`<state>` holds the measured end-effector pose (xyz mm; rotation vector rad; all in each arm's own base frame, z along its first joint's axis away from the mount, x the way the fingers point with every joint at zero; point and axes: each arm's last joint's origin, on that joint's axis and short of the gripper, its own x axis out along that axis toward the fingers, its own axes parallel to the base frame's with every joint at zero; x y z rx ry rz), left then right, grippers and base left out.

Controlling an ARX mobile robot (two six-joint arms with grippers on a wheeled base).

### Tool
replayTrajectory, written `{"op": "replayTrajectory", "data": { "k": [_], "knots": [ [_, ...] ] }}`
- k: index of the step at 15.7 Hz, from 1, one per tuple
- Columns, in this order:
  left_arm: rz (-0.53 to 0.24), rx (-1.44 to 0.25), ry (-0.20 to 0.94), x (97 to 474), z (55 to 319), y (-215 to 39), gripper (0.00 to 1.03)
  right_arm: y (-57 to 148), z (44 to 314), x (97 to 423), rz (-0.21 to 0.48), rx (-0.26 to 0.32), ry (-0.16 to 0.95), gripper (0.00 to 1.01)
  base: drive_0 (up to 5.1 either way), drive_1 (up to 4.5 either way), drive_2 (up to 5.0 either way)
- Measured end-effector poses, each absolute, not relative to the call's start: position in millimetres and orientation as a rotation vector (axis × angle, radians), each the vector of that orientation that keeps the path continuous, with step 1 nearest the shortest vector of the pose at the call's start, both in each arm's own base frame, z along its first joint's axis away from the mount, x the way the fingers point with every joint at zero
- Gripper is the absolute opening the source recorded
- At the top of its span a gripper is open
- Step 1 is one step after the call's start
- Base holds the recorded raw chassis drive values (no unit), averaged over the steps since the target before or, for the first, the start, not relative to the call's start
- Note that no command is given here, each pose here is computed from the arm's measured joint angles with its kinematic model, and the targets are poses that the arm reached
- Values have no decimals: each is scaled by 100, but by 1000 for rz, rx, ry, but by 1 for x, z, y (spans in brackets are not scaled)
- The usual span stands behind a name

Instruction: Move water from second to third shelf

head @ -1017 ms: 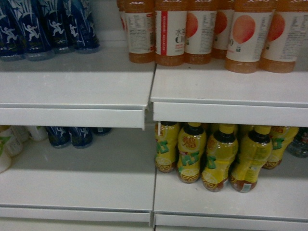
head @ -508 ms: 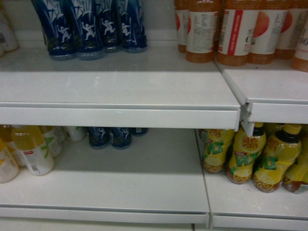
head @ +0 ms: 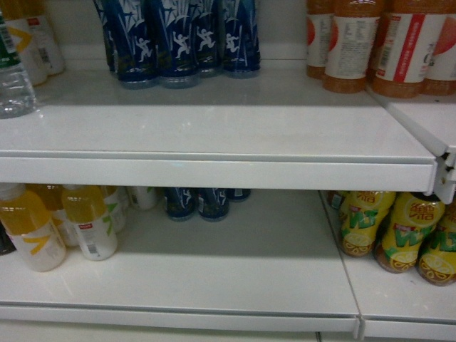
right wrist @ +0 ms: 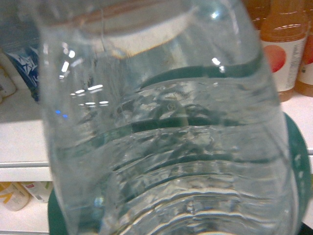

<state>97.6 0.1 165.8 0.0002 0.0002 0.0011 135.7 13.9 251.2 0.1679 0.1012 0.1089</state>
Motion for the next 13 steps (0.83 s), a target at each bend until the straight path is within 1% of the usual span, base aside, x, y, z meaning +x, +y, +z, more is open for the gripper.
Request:
{"op": "replayTrajectory", "data": {
  "k": [13],
  "knots": [
    [1, 0, 2, 98, 166, 0, 98, 14, 251, 136, 109, 168, 100, 44, -483, 236, 236]
  ]
}}
